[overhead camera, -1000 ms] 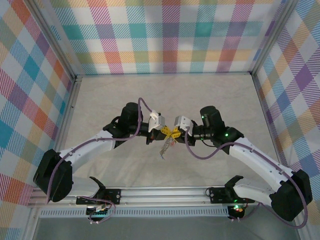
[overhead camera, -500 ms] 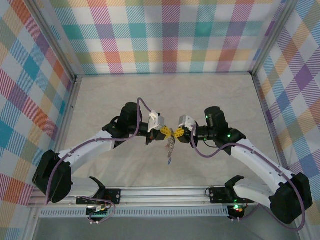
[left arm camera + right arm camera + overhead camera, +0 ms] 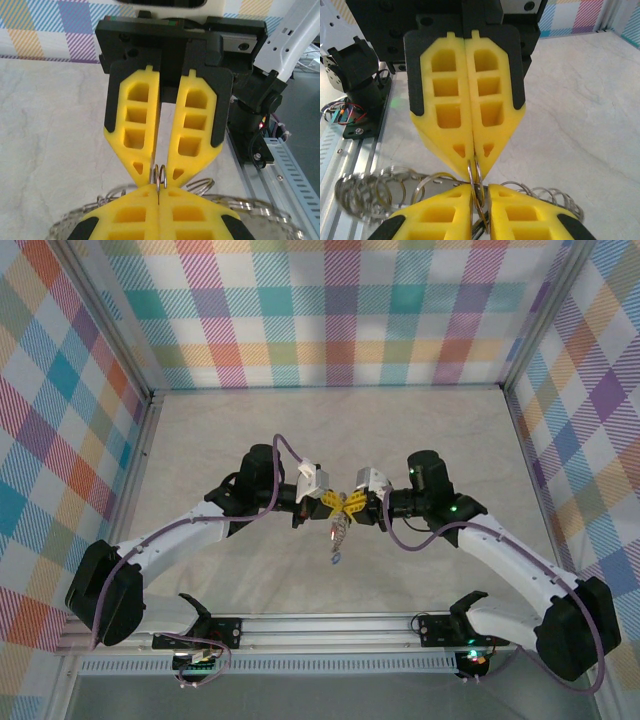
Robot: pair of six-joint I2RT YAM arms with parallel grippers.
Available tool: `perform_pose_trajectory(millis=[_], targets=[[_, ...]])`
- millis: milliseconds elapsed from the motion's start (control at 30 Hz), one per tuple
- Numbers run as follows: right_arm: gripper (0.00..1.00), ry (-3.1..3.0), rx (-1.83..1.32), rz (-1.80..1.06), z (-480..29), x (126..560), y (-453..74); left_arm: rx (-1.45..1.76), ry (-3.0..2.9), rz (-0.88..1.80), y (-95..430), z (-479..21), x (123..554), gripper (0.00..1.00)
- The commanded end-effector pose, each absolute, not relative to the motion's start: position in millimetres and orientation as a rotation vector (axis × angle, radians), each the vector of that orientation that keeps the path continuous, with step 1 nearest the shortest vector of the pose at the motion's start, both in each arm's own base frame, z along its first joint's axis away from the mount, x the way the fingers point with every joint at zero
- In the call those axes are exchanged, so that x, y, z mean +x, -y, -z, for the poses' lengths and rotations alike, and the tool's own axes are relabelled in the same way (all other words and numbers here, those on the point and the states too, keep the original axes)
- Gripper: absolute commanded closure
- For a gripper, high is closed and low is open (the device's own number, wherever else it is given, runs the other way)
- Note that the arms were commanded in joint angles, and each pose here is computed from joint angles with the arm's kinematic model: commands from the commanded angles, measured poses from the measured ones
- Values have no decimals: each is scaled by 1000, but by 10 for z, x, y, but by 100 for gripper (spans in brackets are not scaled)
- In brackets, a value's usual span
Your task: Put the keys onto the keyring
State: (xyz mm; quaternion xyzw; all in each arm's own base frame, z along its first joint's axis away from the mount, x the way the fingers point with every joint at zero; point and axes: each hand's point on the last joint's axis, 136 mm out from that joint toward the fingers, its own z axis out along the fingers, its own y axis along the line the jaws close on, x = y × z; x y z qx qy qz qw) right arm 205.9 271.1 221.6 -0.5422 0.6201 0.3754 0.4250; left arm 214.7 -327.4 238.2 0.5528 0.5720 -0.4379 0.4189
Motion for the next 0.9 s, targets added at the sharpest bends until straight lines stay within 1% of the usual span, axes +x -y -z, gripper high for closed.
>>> perform_pose_trajectory(millis=[0,200,333,367,400,467,500,600,633,667,733,867], targets=[[84,-1519,-1362,-955,-2275,2063,-2728,1373,-1289,1092,3280,-2759,2111,100],[85,-1525,-1347,-956,-2274,2054,-2701,1374,-1283,1099,3286,-2775,2112,100],[98,-1530,-1357,-958,-2290,2045,-2697,1388,-1301,1113,3298,-2735,2104,100],[100,-1541,-1368,-950,-2278,2043,-2689,1396,-1332,1101,3289,-2684,2117,100],[100,-1554,-1381,-939,-2265,2043,-2678,1428,-1356,1082,3271,-2644,2108,95],[100,-1583,-1455,-910,-2263,2020,-2647,1550,-1447,979,3207,-2457,2091,82],[100,-1605,-1494,-887,-2272,2014,-2622,1589,-1525,953,3156,-2331,2081,80],[100,-1669,-1600,-803,-2252,2025,-2534,1641,-1595,907,3087,-2210,2081,79],[100,-1686,-1623,-776,-2245,2037,-2507,1641,-1589,902,3084,-2209,2081,77],[100,-1691,-1639,-755,-2247,2051,-2492,1635,-1578,897,3088,-2220,2089,73],[100,-1691,-1671,-713,-2263,2079,-2464,1607,-1582,879,3103,-2281,2138,68],[100,-1673,-1701,-658,-2352,2124,-2441,1557,-1608,874,3144,-2425,2219,68]])
